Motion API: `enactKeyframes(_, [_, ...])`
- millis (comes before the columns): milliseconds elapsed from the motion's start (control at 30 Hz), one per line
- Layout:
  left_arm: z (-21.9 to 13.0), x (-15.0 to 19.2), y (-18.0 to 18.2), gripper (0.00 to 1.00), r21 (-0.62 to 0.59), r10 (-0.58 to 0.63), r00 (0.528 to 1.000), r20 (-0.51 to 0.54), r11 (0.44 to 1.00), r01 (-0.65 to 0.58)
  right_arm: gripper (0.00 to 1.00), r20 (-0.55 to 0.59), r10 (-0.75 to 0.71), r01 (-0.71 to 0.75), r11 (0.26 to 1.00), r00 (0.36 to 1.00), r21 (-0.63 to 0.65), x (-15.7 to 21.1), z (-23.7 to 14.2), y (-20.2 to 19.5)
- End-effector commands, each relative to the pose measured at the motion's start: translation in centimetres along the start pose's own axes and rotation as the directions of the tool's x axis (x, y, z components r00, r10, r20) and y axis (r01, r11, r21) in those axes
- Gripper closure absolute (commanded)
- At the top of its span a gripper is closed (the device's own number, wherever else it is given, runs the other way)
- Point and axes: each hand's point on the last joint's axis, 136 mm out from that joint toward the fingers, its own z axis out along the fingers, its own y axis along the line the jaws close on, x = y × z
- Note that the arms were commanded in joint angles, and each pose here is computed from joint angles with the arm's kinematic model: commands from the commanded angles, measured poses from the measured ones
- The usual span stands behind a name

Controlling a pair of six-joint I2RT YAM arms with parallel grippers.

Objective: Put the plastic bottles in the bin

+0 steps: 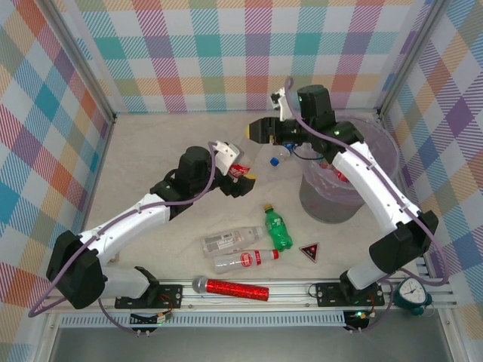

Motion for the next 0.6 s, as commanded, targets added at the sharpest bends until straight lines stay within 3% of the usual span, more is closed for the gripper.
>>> enactKeyframes(0, [-2.0, -0.1, -1.4, 0.07, 0.045, 0.01, 1.0, -0.023, 0.999, -0.009, 0.49, 0.059, -0.109, 0.106, 0.993, 0.992, 0.046, -2.8, -2.0, 0.8])
enactKeyframes(167, [-3.8, 2.1, -1.8, 0.07, 0.041, -0.014, 0.996, -0.085, 0.999, 0.018, 0.49, 0.14, -0.169, 0.154, 0.982, 0.976, 0.109, -6.9, -5.8, 0.7])
enactKeyframes(367, [-4.1, 4.6, -1.7, 0.09, 0.011, -0.044, 0.991, -0.129, 0.999, 0.046, 0.5, 0.28, -0.216, 0.164, 0.966, 0.935, 0.2, -11.2, -13.2, 1.4])
enactKeyframes(567, [-3.6, 6.1, -1.5, 0.1, -0.016, -0.036, 0.981, -0.192, 0.999, 0.034, 0.52, 0.367, -0.259, 0.115, 0.922, 0.894, 0.37, -12.0, -21.2, 0.5])
